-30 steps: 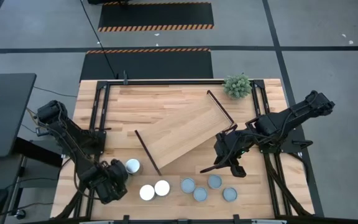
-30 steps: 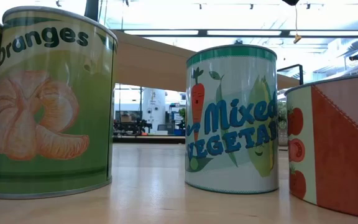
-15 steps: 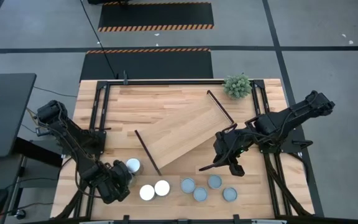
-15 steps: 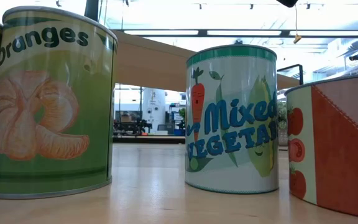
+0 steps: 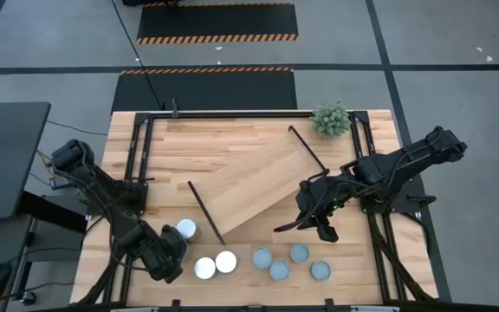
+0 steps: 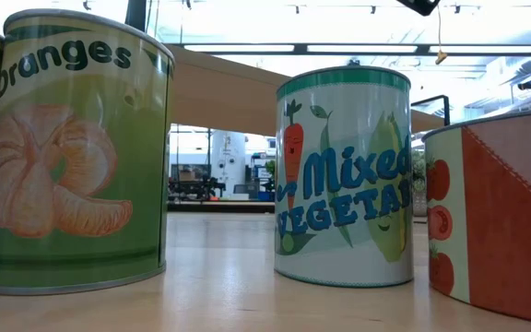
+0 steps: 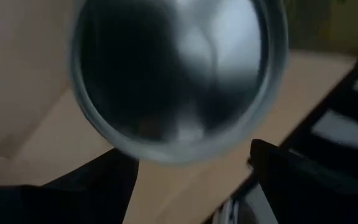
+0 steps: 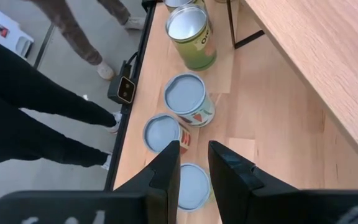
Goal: Pick and place cans onto a shelf
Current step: Put the canned carrots on the shelf
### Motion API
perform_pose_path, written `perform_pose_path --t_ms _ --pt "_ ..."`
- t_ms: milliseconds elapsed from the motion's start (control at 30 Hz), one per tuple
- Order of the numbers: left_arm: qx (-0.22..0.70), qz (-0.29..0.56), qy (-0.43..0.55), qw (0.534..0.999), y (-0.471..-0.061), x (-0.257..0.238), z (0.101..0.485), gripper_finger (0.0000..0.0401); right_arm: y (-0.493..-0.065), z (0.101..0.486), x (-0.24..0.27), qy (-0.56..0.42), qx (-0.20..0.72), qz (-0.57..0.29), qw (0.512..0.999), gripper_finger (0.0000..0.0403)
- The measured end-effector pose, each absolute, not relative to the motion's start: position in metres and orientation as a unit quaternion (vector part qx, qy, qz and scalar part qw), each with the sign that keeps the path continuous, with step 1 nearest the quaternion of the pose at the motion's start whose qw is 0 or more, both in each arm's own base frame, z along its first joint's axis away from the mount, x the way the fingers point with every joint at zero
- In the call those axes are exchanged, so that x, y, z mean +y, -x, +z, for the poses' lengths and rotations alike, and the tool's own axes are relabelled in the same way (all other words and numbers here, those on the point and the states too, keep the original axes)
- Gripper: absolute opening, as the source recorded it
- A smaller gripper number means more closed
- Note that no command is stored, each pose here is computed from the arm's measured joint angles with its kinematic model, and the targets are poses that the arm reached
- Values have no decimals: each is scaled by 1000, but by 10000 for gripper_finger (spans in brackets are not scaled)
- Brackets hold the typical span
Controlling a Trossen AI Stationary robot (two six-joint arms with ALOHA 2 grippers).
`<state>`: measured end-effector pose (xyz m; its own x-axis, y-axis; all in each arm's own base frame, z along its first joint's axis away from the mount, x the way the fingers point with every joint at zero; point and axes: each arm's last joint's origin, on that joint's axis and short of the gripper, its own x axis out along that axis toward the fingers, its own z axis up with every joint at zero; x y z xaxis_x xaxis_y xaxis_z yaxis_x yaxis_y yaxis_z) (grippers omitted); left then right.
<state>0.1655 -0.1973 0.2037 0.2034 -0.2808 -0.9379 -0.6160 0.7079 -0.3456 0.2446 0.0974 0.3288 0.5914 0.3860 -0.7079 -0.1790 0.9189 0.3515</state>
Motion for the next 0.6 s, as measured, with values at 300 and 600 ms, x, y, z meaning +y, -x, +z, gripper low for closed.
perform_pose_path --t_ms 300,600 --pt "638 38 301 708 -167 -200 208 314 -244 329 98 -129 427 177 877 90" --pt "616 47 277 736 -168 -198 208 314 -244 329 99 -145 431 175 873 90"
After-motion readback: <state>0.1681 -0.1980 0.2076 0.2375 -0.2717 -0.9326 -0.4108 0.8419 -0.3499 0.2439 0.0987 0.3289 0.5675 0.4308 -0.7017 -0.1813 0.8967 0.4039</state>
